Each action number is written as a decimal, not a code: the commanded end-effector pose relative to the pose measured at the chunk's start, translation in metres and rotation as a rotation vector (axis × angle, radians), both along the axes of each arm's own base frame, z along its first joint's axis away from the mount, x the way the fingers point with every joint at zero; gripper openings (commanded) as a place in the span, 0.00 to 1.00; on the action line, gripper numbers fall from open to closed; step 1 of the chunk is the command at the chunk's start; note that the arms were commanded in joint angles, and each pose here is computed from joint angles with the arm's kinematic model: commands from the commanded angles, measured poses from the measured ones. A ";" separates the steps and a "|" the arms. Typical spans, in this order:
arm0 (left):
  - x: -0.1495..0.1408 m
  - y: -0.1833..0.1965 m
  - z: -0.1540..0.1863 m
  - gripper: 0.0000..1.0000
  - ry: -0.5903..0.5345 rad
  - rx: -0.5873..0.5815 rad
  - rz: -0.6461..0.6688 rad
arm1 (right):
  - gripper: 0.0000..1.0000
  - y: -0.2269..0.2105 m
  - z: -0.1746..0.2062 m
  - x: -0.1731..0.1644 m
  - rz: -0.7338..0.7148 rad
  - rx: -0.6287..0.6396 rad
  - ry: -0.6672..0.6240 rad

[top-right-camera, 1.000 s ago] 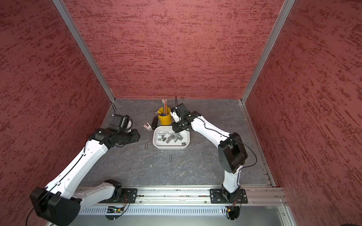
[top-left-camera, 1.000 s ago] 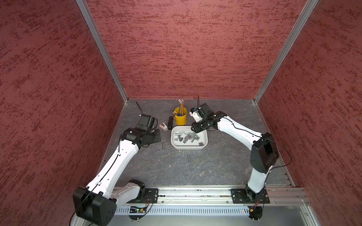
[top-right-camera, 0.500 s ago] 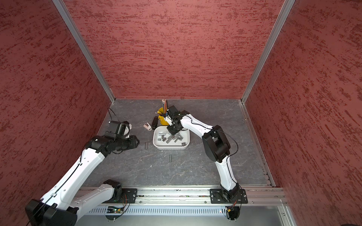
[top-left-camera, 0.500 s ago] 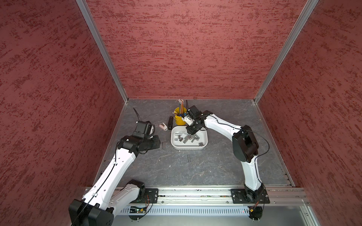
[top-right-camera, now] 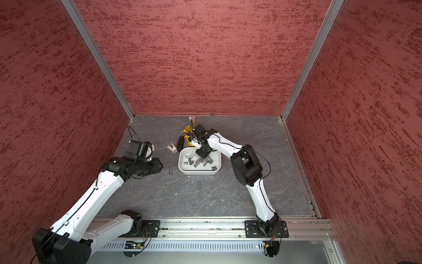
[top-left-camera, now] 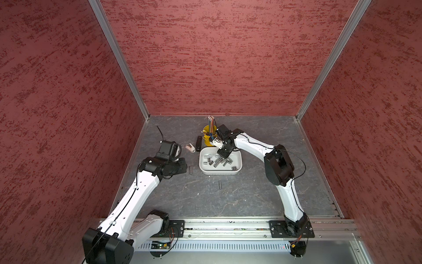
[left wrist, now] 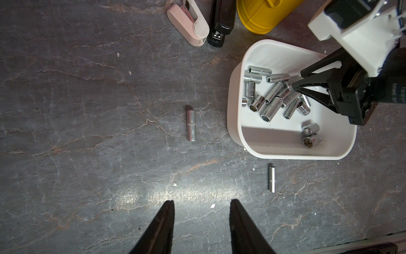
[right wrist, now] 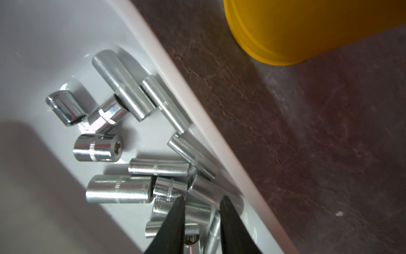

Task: Take out the socket from the storage box
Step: Pick up the socket head from the storage box.

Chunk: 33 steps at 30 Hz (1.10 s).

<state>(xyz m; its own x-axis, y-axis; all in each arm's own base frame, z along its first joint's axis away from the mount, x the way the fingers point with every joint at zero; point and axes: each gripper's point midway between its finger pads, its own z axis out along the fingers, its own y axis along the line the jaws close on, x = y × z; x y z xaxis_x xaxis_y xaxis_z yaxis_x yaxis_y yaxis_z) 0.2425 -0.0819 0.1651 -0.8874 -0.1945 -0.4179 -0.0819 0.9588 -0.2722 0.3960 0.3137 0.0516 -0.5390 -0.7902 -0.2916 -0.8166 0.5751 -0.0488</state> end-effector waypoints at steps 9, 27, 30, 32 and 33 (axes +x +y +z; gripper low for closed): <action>0.004 -0.001 0.000 0.44 -0.016 -0.004 -0.013 | 0.30 -0.013 -0.026 0.005 0.013 -0.062 0.030; 0.004 -0.002 0.000 0.44 -0.013 -0.011 -0.018 | 0.33 -0.035 -0.044 0.012 -0.041 -0.164 -0.015; 0.004 -0.002 -0.001 0.44 -0.013 -0.010 -0.019 | 0.31 -0.033 -0.045 0.009 -0.055 -0.145 0.004; 0.004 -0.002 0.000 0.44 -0.015 -0.010 -0.019 | 0.27 -0.031 -0.044 0.007 -0.067 -0.131 0.013; 0.004 -0.002 -0.001 0.44 -0.014 -0.011 -0.020 | 0.25 -0.030 -0.042 0.007 -0.076 -0.123 0.014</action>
<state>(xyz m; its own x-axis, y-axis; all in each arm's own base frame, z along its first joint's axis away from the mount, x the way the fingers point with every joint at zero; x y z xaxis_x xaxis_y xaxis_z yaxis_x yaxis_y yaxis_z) 0.2421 -0.0838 0.1652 -0.8902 -0.1867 -0.4157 -0.0705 0.9577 -0.2791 0.4047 0.2934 0.0243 -0.5621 -0.7977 -0.2182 -0.7968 0.5931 -0.1154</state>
